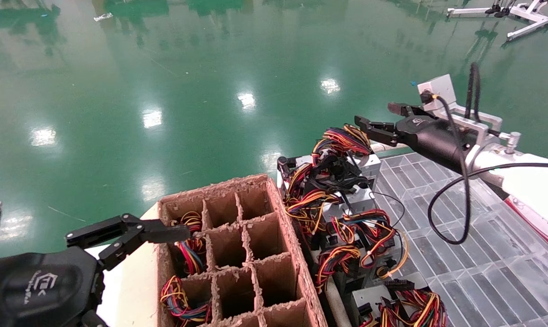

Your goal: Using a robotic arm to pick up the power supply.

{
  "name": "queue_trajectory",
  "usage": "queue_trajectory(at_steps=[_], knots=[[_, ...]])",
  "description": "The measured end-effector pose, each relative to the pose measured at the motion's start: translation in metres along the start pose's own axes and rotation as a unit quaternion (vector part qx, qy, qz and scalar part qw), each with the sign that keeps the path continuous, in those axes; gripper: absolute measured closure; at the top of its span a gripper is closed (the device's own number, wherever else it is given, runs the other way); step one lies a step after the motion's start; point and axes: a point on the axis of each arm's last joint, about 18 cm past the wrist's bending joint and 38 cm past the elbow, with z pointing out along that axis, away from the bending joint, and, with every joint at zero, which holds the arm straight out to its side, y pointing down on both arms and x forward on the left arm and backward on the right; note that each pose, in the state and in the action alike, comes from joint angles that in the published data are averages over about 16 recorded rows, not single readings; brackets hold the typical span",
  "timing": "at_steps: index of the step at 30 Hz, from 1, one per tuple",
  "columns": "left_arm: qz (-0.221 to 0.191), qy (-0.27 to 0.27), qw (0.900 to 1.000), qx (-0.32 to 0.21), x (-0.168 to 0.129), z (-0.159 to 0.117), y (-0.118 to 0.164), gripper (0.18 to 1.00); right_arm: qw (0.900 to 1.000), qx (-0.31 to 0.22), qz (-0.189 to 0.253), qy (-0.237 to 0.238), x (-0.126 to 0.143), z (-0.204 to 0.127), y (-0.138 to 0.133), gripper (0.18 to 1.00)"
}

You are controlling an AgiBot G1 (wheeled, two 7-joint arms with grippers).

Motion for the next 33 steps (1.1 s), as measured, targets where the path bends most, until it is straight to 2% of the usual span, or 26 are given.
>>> queue_trajectory(at_steps=[6, 18, 26, 33], knots=[[0.0, 0.0, 1.0, 0.0, 0.0, 0.0, 0.0, 0.184, 0.999, 0.03, 0.003, -0.04, -0.01, -0.019, -0.007, 0.273], [0.0, 0.0, 1.0, 0.0, 0.0, 0.0, 0.0, 0.184, 0.988, 0.072, -0.001, -0.136, -0.041, -0.063, -0.02, 0.186], [0.0, 0.0, 1.0, 0.0, 0.0, 0.0, 0.0, 0.184, 0.974, 0.085, -0.01, -0.21, -0.07, -0.097, -0.027, 0.178], [0.0, 0.0, 1.0, 0.0, 0.0, 0.0, 0.0, 0.184, 0.956, 0.087, -0.019, -0.281, -0.1, -0.129, -0.031, 0.178]])
